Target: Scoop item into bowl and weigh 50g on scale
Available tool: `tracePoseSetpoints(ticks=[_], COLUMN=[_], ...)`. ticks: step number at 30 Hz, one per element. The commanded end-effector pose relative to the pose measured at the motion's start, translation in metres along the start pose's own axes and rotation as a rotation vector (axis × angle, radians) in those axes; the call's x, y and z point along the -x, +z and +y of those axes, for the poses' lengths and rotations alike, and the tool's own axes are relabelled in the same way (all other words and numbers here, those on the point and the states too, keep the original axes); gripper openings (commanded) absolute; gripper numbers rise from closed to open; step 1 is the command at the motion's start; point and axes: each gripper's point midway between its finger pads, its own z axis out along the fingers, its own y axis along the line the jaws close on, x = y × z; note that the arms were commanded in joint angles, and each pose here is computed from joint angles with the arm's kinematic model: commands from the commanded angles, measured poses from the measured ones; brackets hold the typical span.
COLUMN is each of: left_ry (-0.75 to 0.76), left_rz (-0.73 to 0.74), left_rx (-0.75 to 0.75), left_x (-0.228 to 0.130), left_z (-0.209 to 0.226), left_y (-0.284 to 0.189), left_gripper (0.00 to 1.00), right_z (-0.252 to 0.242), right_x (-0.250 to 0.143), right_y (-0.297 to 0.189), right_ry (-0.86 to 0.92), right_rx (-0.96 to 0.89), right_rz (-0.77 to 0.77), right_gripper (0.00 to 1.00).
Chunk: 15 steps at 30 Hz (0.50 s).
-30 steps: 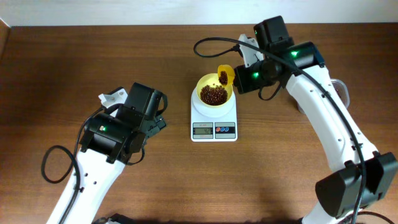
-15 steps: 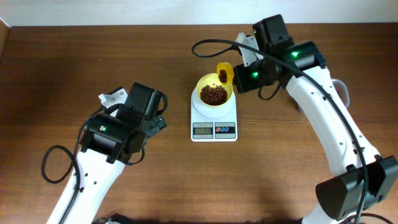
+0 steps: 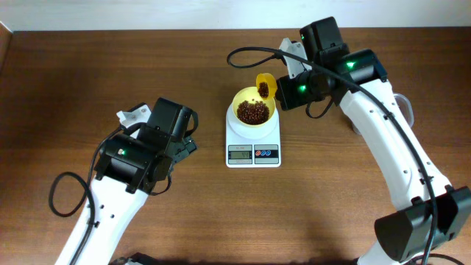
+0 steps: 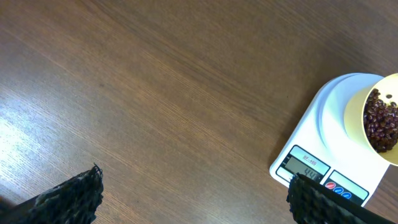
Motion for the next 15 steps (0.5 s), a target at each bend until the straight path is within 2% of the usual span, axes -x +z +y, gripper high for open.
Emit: tracePoseSetpoints(ticks=[1, 5, 8, 15], left_ry=[-0.007, -0.007, -0.007, -0.007], left_rz=[-0.015, -0.015, -0.015, -0.015], left_rx=[-0.001, -0.002, -0.001, -0.002], left_x=[0.003, 0.003, 0.003, 0.003], left_z=[0.003, 0.003, 0.003, 0.003], left_y=[-0.003, -0.003, -0.003, -0.003], left_gripper=[0.99, 0.99, 0.99, 0.99], right_z=[0.016, -0.002, 0.017, 0.011], right_x=[0.009, 0.009, 0.009, 0.009], right_y=[-0.018, -0.018, -0.018, -0.017], right_ry=[-0.036, -0.032, -0.064, -0.068], right_rx=[0.039, -0.065, 0.051, 0.013], right_rz=[-0.052, -0.052, -0.053, -0.051], right_gripper=[0.04, 0.04, 0.04, 0.04])
